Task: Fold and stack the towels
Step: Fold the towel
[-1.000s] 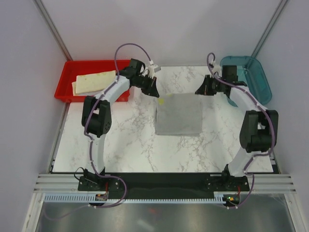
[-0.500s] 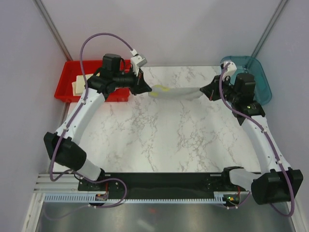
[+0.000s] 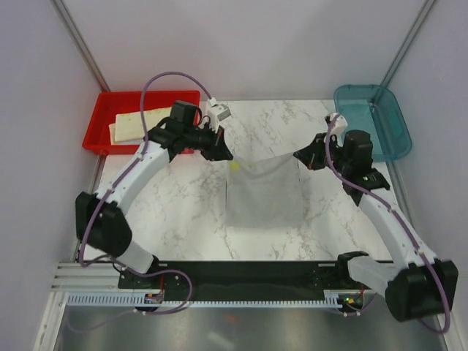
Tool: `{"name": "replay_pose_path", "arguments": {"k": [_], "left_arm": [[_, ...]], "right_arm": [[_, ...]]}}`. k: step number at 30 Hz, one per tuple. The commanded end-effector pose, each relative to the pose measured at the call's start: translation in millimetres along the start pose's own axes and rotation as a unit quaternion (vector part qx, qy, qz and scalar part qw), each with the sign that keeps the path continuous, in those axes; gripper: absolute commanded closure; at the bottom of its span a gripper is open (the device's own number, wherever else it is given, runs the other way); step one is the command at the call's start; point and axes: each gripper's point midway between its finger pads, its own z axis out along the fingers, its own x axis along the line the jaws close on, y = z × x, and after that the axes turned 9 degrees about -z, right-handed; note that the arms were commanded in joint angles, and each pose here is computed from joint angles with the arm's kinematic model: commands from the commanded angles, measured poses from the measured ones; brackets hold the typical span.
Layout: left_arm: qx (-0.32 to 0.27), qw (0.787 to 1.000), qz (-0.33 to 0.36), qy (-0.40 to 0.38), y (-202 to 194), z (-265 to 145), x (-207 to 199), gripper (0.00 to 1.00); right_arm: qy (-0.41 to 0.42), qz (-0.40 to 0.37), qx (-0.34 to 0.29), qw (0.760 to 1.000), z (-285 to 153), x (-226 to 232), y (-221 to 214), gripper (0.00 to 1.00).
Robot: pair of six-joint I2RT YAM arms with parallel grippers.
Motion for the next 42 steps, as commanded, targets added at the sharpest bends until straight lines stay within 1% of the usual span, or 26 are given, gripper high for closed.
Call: {"name": "replay_pose_path", "arguments": {"k": [1,2,3,4,5,6,9,12,13,14,15,16,17,18,19,21,22,23,25,27,28,29,31,33,37,42], "left_arm": [[0.028,0.997,-0.054,0.043,-12,49,57,0.98],[0.027,0.997,-0.055,0.052,-7,59,69,0.98],[0.030,0.996,-0.061,0.061,-6,69,82,0.98],[0.059,0.992,-0.083,0.070,-26,92,108,0.98],[0.047,0.993,-0.077,0.076,-10,98,119,0.98],[0.051,0.992,-0.085,0.080,-10,105,130,0.98],[0.049,0.989,-0.102,0.097,-4,126,174,0.98],[0.033,0.988,-0.096,0.118,12,136,202,0.91],[0.028,0.987,-0.097,0.124,15,136,209,0.78],[0.016,0.986,-0.088,0.139,27,136,216,0.70],[0.016,0.985,-0.089,0.147,26,137,223,0.61],[0.013,0.983,-0.088,0.162,29,136,228,0.58],[0.008,0.982,-0.083,0.170,34,134,229,0.54],[-0.001,0.982,-0.078,0.174,43,128,226,0.46],[-0.005,0.981,-0.075,0.177,47,123,223,0.44],[-0.009,0.978,-0.073,0.195,50,112,220,0.42],[-0.030,0.976,-0.078,0.200,65,97,207,0.41],[-0.024,0.973,-0.088,0.212,56,90,205,0.41],[-0.044,0.976,-0.087,0.197,69,71,173,0.41],[-0.021,0.975,-0.120,0.185,40,69,157,0.42],[-0.032,0.977,-0.132,0.164,43,59,133,0.43],[-0.001,0.978,-0.159,0.134,11,65,120,0.44],[0.007,0.983,-0.155,0.094,-6,72,89,0.46],[0.034,0.985,-0.158,0.066,-39,77,60,0.46],[0.095,0.973,-0.204,0.048,-105,96,45,0.47],[0.134,0.958,-0.242,0.081,-154,106,53,0.49]], "right_arm": [[-0.022,0.033,0.025,0.999,49,-34,-30,1.00],[-0.027,0.024,0.014,0.999,61,-43,-27,1.00],[-0.036,0.035,0.042,0.998,84,-59,-45,1.00],[-0.043,0.038,0.055,0.997,96,-70,-53,1.00],[-0.041,0.037,0.069,0.996,109,-76,-60,1.00],[-0.042,0.048,0.093,0.994,134,-91,-73,1.00],[-0.050,0.063,0.123,0.989,170,-117,-91,1.00],[-0.060,0.058,0.126,0.989,192,-134,-88,0.99],[-0.060,0.051,0.124,0.989,197,-136,-84,0.96],[-0.063,0.052,0.125,0.989,200,-139,-81,0.91],[-0.070,0.045,0.116,0.990,207,-144,-68,0.77],[-0.076,0.046,0.112,0.990,209,-147,-62,0.70],[-0.082,0.048,0.114,0.989,210,-149,-58,0.58],[-0.099,0.047,0.108,0.988,209,-152,-43,0.53],[-0.108,0.048,0.106,0.987,206,-153,-36,0.49],[-0.123,0.054,0.102,0.986,190,-146,-18,0.45],[-0.147,0.056,0.100,0.982,182,-149,-14,0.44],[-0.165,0.077,0.113,0.977,171,-147,-19,0.43],[-0.186,0.101,0.121,0.970,147,-139,-20,0.43],[-0.189,0.135,0.151,0.961,123,-122,-40,0.48],[-0.189,0.144,0.158,0.958,115,-117,-48,0.51],[-0.180,0.158,0.180,0.954,106,-107,-72,0.55],[-0.163,0.149,0.187,0.957,97,-86,-79,0.62],[-0.129,0.162,0.214,0.954,88,-65,-102,0.65],[-0.102,0.171,0.256,0.946,75,-38,-144,0.67],[-0.109,0.177,0.288,0.935,56,-28,-186,0.67]]}}
